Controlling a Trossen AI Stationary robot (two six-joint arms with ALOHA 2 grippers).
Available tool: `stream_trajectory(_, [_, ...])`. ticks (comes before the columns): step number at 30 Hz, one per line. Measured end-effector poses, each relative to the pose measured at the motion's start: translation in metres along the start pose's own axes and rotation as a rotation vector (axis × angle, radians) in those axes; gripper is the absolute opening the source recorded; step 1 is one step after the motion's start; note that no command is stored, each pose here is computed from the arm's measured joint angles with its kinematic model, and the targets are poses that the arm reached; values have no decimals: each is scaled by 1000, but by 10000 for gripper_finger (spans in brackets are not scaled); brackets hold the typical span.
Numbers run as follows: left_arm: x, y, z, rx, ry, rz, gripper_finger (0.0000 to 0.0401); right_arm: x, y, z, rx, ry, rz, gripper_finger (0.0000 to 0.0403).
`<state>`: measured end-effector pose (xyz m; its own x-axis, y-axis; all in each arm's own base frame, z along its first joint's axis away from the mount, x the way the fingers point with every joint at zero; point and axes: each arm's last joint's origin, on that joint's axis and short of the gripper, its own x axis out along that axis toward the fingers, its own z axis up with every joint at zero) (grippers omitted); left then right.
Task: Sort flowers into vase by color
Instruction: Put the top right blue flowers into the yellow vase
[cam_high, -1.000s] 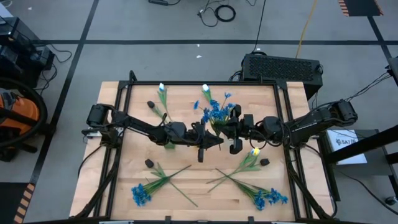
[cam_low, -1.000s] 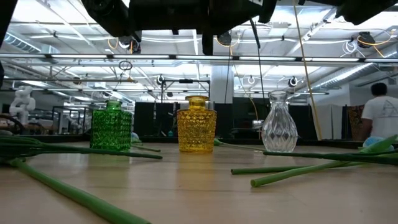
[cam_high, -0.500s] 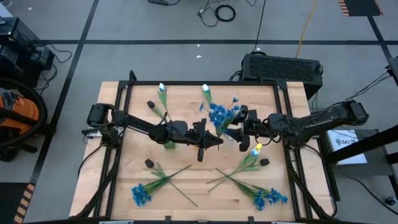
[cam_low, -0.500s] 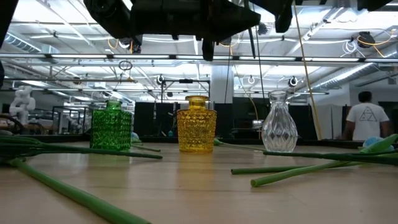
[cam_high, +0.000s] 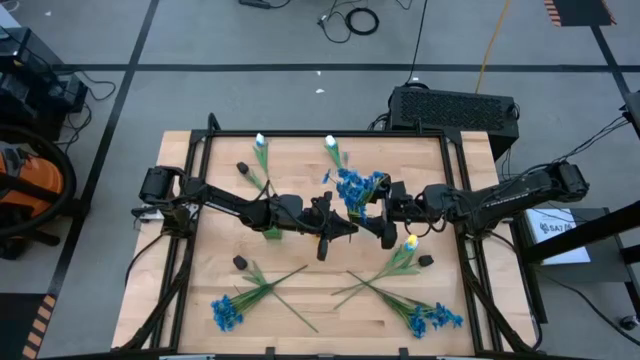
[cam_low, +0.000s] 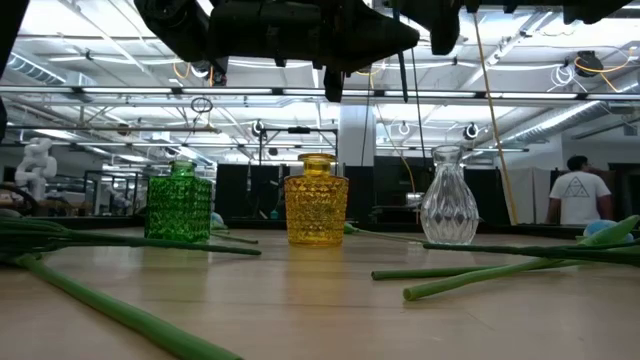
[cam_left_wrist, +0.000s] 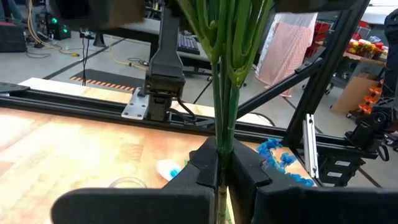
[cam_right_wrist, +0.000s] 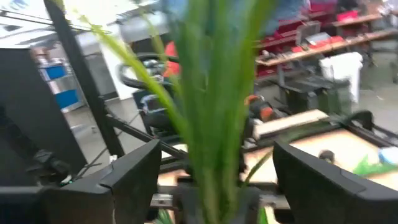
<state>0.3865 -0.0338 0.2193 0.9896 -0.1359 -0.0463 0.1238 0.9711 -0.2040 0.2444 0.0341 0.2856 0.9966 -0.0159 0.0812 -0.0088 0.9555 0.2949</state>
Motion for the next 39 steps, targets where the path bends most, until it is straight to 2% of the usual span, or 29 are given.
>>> stream_trajectory(6, [0, 2, 0, -1, 0, 3, 18, 0, -1, 1, 3, -7, -11, 259])
stream_trajectory(12, [0, 2, 0, -1, 0, 4, 18, -1, -5, -1, 40, 28, -30, 186])
stream_trajectory(23, [0, 2, 0, -1, 7, 4, 18, -6, -4, 5, 38, 15, -22, 76])
stream_trajectory(26, [0, 3, 0, -25, -2, 48, 20, -6, -4, 5, 12, 15, -25, 31])
stream_trajectory(29, [0, 6, 0, -55, -5, 68, 35, -6, -4, 4, -10, 16, -30, 9])
stream_trajectory(32, [-1, 10, 0, -101, 1, 75, 65, -6, -4, 4, -13, 19, -30, 14])
stream_trajectory(34, [-1, 11, 1, -109, 9, 43, 88, -6, -4, 5, -13, 19, -27, 13])
stream_trajectory(39, [-12, 9, 15, -115, 76, 17, 142, -13, -3, 12, -20, 2, -20, 5])
